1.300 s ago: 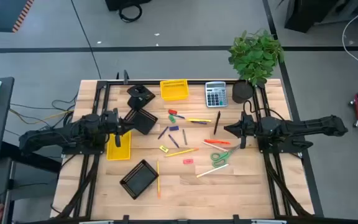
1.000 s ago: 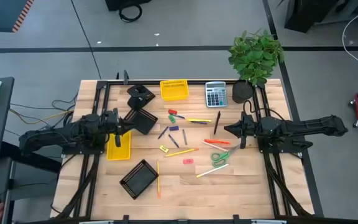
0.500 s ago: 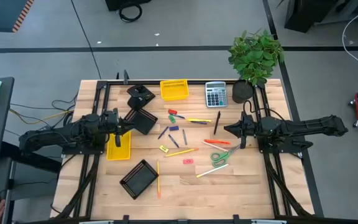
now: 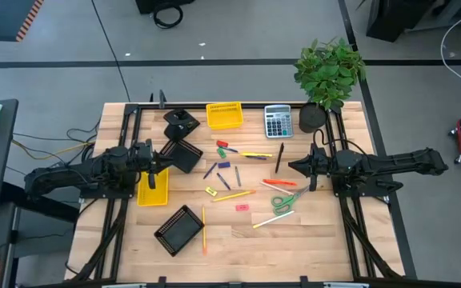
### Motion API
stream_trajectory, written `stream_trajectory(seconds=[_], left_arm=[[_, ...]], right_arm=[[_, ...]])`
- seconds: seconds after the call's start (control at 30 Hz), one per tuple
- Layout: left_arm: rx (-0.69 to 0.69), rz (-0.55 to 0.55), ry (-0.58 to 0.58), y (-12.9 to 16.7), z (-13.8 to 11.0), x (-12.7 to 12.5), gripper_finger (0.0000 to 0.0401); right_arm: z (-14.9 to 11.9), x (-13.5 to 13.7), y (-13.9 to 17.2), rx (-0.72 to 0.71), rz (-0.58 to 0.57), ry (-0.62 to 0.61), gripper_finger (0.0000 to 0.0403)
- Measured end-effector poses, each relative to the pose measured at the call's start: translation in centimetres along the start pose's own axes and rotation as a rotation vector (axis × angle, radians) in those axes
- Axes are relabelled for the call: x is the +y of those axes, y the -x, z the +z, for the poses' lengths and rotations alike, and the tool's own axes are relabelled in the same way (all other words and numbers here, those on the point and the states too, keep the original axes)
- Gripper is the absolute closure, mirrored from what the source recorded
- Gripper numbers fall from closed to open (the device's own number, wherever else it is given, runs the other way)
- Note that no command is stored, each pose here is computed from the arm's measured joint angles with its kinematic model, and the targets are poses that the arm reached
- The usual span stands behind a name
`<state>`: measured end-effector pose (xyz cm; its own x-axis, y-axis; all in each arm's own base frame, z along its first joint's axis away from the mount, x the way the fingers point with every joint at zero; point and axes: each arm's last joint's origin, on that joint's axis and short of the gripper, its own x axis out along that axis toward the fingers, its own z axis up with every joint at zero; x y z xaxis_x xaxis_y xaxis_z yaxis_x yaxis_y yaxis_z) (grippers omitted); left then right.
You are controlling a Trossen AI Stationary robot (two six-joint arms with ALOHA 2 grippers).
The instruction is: Sort crayons/erasers/pens/pencils in bins
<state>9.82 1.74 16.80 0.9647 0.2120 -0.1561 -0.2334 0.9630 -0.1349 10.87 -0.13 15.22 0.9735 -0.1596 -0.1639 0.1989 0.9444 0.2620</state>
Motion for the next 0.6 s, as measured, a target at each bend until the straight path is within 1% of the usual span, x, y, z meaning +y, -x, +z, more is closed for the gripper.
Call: stream_trajectory(seconds=[0.37, 0.6], left_arm=[[0.000, 0.000, 0.000, 0.00, 0.00, 0.00, 0.0342], [0.000, 0.000, 0.000, 0.00, -0.01, 0.00, 0.0350]], right_arm=[[0.00, 0.00, 0.00, 0.000, 0.000, 0.000, 0.0382], [0.01, 0.00, 0.00, 0.000, 0.000, 0.000, 0.0382]])
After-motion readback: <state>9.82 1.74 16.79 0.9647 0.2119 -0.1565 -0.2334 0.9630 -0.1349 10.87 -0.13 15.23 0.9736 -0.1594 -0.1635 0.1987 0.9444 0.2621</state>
